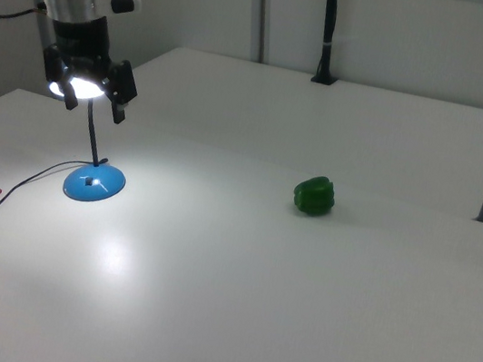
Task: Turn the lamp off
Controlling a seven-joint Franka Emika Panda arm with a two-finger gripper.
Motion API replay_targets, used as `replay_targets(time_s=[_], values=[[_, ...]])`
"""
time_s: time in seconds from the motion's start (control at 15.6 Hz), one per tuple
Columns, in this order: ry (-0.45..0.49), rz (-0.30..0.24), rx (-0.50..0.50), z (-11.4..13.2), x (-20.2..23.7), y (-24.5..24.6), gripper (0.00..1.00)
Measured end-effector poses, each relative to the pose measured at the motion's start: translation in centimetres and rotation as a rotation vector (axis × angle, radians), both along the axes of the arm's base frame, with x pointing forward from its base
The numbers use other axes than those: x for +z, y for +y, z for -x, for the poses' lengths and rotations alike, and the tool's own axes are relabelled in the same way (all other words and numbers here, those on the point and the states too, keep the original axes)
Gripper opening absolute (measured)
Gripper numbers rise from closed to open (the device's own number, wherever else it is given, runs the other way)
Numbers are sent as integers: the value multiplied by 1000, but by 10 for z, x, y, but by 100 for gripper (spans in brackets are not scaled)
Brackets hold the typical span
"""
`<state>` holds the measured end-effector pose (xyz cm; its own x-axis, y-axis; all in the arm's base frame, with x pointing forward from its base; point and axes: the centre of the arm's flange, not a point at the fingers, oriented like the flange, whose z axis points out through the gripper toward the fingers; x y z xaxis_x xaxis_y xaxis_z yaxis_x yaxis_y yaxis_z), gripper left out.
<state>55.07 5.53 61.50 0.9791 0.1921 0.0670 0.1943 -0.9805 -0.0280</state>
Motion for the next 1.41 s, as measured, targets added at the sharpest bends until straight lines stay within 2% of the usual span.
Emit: replay_targets(time_s=[0.19, 0.58, 0.64, 0.7, 0.89, 1.09, 1.41], values=[[0, 0, 4, -1, -1, 1, 97], [4, -6, 7, -3, -4, 3, 33], [5, -9, 8, -3, -5, 4, 26], [6, -10, 12, -3, -5, 6, 26], [12, -9, 21, -4, -8, 10, 8], [27, -9, 29, -5, -16, 16, 1], [64, -5, 54, -3, -34, 30, 1]])
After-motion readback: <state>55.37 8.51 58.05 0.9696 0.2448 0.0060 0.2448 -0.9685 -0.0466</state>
